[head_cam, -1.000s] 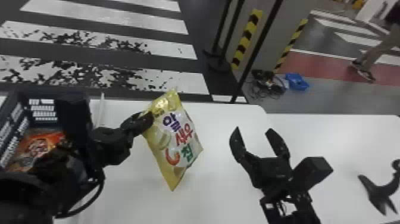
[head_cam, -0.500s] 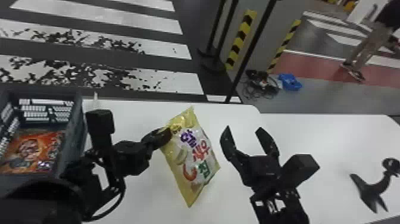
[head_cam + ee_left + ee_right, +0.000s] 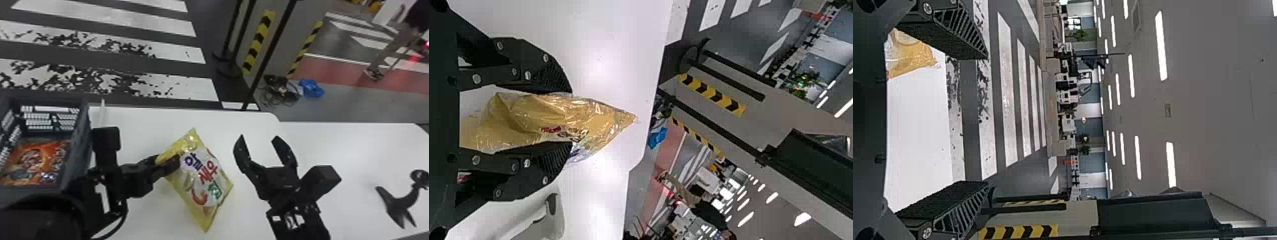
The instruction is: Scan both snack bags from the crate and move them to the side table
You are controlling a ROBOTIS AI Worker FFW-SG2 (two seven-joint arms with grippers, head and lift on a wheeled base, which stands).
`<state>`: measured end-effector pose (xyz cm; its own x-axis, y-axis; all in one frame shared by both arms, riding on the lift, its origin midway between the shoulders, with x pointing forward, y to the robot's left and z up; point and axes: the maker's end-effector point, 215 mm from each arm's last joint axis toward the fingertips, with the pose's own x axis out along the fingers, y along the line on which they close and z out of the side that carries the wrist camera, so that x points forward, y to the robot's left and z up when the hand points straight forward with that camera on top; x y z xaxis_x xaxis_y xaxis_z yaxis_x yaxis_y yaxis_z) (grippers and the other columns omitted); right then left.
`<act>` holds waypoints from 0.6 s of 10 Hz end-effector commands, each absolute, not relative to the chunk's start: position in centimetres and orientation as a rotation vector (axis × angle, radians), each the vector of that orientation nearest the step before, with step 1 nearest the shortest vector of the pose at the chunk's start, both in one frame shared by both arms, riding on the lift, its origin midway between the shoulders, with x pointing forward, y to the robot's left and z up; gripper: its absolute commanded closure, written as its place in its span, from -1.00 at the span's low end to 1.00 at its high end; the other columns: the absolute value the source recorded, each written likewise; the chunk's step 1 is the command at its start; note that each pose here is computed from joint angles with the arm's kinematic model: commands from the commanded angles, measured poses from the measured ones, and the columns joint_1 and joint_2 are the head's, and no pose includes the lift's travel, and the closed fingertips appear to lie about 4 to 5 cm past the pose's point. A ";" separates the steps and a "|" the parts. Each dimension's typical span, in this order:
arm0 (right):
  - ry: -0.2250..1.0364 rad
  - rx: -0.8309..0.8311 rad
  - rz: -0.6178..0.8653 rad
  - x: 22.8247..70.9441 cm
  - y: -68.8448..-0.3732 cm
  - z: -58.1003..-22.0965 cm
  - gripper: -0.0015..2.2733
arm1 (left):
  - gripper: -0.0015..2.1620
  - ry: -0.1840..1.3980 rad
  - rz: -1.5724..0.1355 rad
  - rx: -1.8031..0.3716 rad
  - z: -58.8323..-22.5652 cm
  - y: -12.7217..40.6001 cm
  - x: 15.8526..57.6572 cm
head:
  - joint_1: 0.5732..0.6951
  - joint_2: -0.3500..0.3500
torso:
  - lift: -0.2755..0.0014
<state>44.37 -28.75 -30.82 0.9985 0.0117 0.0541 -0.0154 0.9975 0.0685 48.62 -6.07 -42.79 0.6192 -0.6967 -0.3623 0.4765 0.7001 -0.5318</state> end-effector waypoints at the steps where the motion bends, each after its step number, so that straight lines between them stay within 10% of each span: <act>1: -0.056 0.064 0.018 44.1 -28.7 -30.5 -0.92 | -0.98 0.601 -0.679 -0.371 -43.0 -5.8 48.6 | 1.00 -1.00 | 0.30; 6: -0.012 0.047 0.036 43.7 -27.9 -31.4 -0.92 | -0.98 0.569 -0.556 -0.098 -42.4 -2.0 49.9 | 1.00 -1.00 | 0.30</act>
<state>43.70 -27.99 -31.42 0.9993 0.0348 0.0138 -0.0354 0.9983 0.0466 50.01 -2.33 -42.95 0.6846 -0.5380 -0.4919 0.4650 0.8419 -0.2736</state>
